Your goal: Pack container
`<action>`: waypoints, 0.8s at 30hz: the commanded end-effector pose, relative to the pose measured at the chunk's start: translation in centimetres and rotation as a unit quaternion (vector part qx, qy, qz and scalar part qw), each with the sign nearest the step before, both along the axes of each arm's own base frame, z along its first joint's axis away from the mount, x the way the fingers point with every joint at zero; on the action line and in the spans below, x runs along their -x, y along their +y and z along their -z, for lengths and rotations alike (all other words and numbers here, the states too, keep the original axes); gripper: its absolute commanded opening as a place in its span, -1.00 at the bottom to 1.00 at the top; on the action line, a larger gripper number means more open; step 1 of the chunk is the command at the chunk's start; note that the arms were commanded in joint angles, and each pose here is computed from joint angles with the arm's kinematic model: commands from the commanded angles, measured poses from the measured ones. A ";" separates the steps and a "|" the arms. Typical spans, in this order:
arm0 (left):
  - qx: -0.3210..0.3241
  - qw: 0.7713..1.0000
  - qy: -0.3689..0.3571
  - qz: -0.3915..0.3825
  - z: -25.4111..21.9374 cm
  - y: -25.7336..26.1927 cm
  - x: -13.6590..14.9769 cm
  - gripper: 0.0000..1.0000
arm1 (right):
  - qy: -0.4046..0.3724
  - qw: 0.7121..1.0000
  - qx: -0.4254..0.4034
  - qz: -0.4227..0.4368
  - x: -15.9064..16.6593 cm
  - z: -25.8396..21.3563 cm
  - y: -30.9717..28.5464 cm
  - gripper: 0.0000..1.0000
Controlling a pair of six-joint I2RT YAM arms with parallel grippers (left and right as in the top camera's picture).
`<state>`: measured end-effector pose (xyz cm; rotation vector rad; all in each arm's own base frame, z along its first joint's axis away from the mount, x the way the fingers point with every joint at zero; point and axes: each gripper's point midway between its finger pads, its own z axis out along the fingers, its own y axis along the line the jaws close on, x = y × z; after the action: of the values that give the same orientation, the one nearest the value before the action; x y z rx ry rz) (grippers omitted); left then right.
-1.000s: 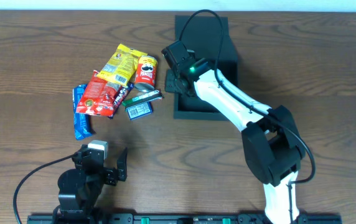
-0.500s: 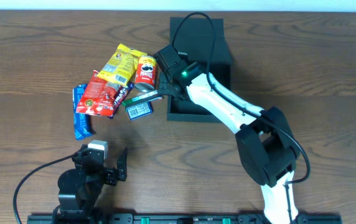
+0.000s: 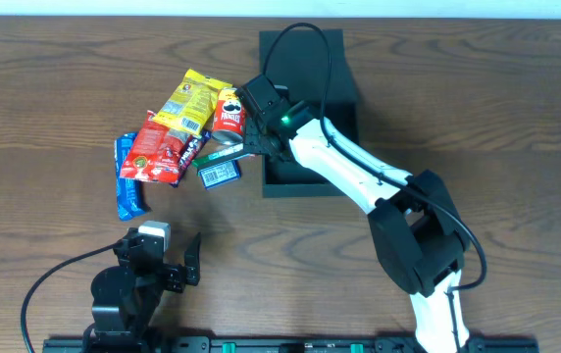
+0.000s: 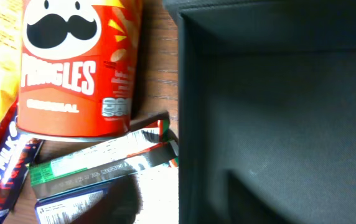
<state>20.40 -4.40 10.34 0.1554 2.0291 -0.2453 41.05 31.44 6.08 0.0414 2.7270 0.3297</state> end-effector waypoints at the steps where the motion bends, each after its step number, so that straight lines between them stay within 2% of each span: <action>1: 0.005 1.000 0.005 -0.003 0.5 0.0 0.0 0.91 | -0.008 0.999 0.010 -0.033 -0.1 -0.3 0.9 0.76; 2: 0.005 1.000 0.005 -0.003 0.5 0.0 0.0 0.91 | -0.009 0.999 0.016 -0.035 -0.2 -0.6 0.7 0.98; 6: 0.005 1.000 0.005 -0.003 0.5 0.0 0.0 0.91 | -0.013 0.999 0.019 -0.030 -1.1 -3.2 0.1 0.98; 13: 0.005 1.000 0.005 -0.003 0.5 0.0 0.0 0.91 | -0.075 0.994 0.021 -0.071 -3.8 -11.3 -0.9 0.98; 18: 0.005 1.000 0.005 -0.003 0.5 0.0 0.0 0.91 | -0.051 0.997 0.047 -0.023 -6.1 -12.0 -7.8 0.99; 20: 0.005 1.000 0.005 -0.003 0.5 0.0 0.0 0.91 | -0.027 0.998 0.060 0.005 -6.4 -11.4 -11.2 0.90; 21: 0.005 1.000 0.005 -0.003 0.5 0.0 0.0 0.91 | -0.014 0.998 0.065 0.022 -6.6 -11.0 -13.1 0.75; 22: 0.005 1.000 0.005 -0.003 0.5 0.0 0.0 0.91 | -0.002 0.997 0.070 0.037 -6.7 -10.8 -14.9 0.26; 23: 0.005 1.000 0.005 -0.003 0.5 0.0 0.0 0.91 | 0.007 0.996 0.073 0.050 -6.8 -10.6 -16.3 -0.59; 24: 0.005 1.000 0.005 -0.003 0.5 0.0 0.0 0.91 | 0.017 0.995 0.079 0.061 -6.8 -10.4 -18.0 -0.97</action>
<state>20.40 -4.41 10.34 0.1554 2.0292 -0.2457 47.27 16.79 16.06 0.1186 2.7599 0.1247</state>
